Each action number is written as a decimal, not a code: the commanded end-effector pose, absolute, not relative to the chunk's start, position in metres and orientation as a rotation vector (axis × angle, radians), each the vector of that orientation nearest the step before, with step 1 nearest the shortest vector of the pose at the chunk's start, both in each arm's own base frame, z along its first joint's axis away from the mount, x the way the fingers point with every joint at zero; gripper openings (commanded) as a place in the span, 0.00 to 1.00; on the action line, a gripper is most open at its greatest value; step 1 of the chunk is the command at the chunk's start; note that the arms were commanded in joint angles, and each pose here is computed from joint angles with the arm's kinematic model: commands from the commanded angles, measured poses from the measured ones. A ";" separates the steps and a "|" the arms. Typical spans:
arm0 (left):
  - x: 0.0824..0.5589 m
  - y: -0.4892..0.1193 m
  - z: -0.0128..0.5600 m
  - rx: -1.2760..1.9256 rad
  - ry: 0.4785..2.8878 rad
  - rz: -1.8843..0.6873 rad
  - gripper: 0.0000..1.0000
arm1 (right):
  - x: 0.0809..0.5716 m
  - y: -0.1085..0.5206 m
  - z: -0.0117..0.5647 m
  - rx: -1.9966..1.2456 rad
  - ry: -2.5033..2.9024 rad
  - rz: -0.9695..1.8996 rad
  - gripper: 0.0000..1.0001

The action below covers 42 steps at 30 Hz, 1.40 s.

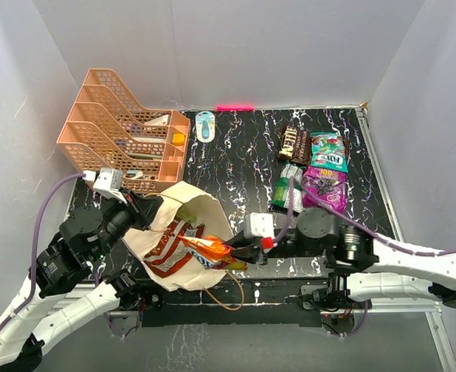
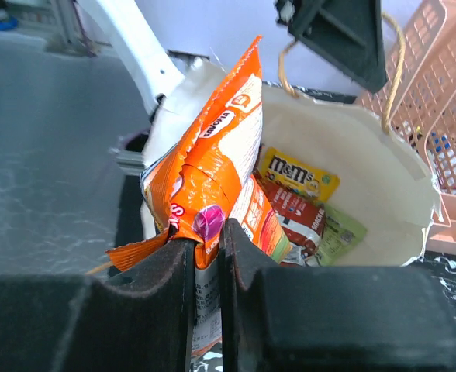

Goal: Take the snacks out of the paper bag
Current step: Take out the snack from the paper bag, then place the snack at the center of the board.

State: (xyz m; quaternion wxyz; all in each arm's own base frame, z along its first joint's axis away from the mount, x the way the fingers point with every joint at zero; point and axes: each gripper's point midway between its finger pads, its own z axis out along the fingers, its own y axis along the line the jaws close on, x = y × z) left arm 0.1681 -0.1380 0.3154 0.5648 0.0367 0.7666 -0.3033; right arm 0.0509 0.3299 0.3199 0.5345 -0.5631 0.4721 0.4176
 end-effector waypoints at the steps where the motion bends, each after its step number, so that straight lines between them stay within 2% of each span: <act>1: 0.176 -0.122 0.322 -0.002 1.792 -0.643 0.00 | 0.028 0.292 0.398 -1.235 1.089 1.163 0.07; 6: 0.176 -0.120 0.320 0.006 1.805 -0.615 0.00 | 0.078 0.240 0.436 -0.923 1.232 0.949 0.07; 12: 0.175 -0.119 0.324 0.016 1.798 -0.616 0.00 | 0.172 0.170 0.423 -0.413 1.482 0.413 0.08; 15: 0.174 -0.120 0.326 0.014 1.790 -0.629 0.00 | 0.197 0.149 0.407 -0.326 1.523 0.093 0.07; 19: 0.173 -0.121 0.328 0.023 1.787 -0.644 0.00 | 0.221 0.144 0.391 -0.362 1.507 -0.228 0.08; 23: 0.171 -0.124 0.328 0.035 1.786 -0.660 0.00 | 0.294 0.133 0.372 -0.350 1.547 -0.293 0.07; 31: 0.168 -0.130 0.331 0.053 1.770 -0.708 0.00 | 0.435 0.075 0.258 -0.370 1.929 -0.541 0.07; 37: 0.166 -0.126 0.333 0.047 1.758 -0.709 0.00 | 0.506 0.027 0.216 -0.359 2.017 -0.728 0.07; 42: 0.166 -0.122 0.334 0.050 1.747 -0.684 0.00 | 0.538 0.016 0.198 -0.316 2.058 -0.778 0.07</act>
